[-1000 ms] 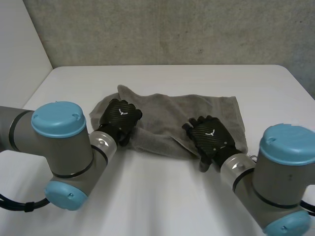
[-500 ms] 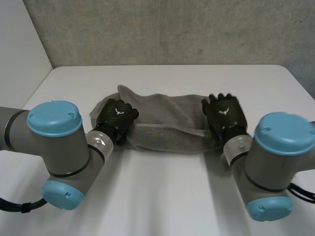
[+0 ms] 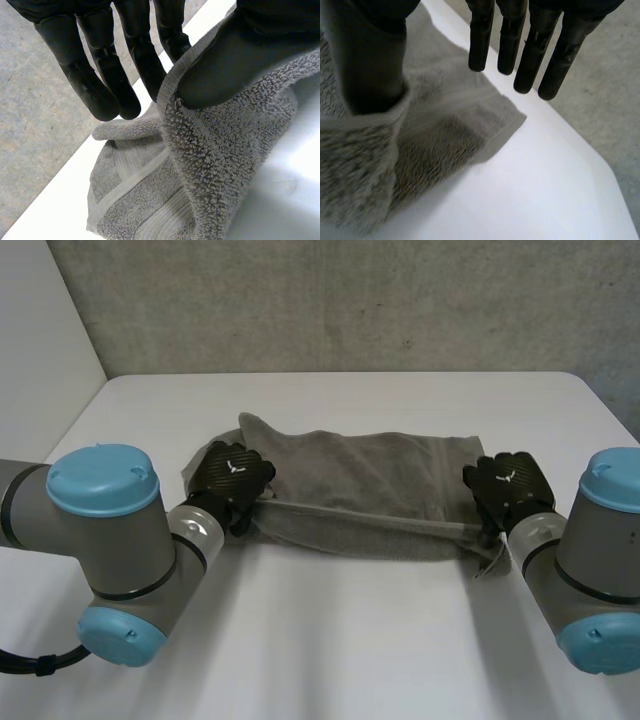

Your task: Fold the towel.

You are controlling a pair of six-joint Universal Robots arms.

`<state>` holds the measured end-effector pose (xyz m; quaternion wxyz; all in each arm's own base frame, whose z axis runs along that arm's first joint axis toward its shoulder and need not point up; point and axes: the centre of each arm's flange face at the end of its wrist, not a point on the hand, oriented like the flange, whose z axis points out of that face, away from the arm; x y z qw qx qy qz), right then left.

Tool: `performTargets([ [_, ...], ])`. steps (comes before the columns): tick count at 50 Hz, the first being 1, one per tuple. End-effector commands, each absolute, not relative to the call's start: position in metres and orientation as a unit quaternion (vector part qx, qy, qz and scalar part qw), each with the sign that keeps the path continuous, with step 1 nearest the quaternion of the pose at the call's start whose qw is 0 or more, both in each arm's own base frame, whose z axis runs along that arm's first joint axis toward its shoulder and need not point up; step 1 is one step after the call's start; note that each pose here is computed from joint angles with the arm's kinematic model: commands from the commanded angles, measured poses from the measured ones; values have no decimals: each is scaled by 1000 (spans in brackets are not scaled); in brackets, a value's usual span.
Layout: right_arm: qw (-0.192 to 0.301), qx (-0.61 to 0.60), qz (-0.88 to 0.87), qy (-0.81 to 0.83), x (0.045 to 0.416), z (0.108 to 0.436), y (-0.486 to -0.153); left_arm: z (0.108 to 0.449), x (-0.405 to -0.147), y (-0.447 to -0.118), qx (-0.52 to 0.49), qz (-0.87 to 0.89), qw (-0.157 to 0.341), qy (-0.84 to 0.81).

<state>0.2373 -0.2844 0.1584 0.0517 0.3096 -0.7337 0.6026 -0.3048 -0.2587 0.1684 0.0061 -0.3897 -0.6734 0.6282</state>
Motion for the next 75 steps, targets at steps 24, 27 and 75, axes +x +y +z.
performTargets([
  [24,17,303,593,-745,200,188,-279,163,-304,-258,-391,622,6,-678],
  [27,30,289,631,-719,192,208,-279,161,-304,-259,-392,622,6,-678],
  [75,42,301,621,-723,191,172,-283,159,-302,-338,-430,539,75,-720],
])
